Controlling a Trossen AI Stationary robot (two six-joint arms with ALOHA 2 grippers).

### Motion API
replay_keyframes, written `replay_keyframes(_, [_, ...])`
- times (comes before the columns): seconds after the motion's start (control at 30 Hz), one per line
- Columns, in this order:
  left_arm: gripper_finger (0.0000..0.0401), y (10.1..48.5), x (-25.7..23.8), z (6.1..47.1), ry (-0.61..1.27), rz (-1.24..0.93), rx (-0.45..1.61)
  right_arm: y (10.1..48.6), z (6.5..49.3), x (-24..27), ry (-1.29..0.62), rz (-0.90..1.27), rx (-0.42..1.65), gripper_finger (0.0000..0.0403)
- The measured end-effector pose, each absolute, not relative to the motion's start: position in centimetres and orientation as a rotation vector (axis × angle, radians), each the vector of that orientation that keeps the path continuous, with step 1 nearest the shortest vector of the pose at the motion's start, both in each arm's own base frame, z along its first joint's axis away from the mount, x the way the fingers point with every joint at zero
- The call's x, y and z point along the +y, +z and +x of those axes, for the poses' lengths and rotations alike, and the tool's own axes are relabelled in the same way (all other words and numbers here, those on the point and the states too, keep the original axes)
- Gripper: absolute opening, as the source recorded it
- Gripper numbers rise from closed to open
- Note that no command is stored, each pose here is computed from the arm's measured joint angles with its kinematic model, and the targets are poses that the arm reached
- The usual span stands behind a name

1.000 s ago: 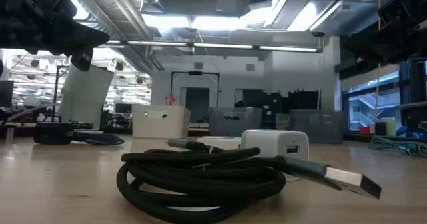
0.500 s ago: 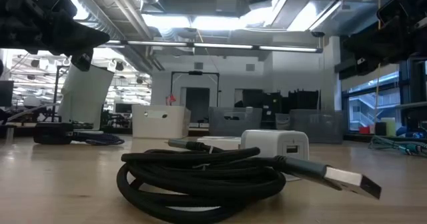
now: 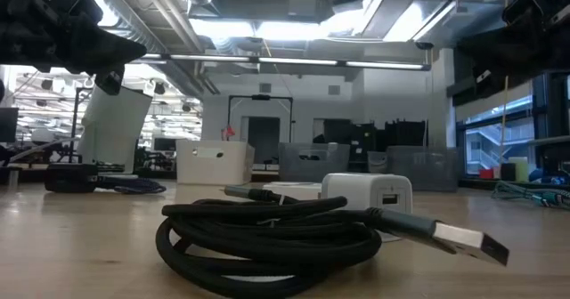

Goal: Pick and place items into bin
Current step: Put the top blue charger cable into the left black bin

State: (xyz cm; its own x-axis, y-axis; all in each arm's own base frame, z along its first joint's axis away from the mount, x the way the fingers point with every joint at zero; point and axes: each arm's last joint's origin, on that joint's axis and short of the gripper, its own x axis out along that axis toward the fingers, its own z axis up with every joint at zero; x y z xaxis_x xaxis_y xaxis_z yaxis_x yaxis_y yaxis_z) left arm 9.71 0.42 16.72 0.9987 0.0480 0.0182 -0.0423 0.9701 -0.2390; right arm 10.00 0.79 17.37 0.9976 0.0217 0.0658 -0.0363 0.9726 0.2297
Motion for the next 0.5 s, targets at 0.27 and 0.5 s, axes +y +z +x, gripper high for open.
replay_keyframes(0.27, [0.0004,16.7,0.4,9.7,0.046,-0.241,-0.024,18.4,10.7,0.2,-0.212,0.174,-0.059,0.0005])
replay_keyframes(0.5, [0.0004,16.7,0.4,9.7,0.046,-0.241,-0.024,22.2,12.4,-0.6,-0.481,0.235,0.151,0.0002])
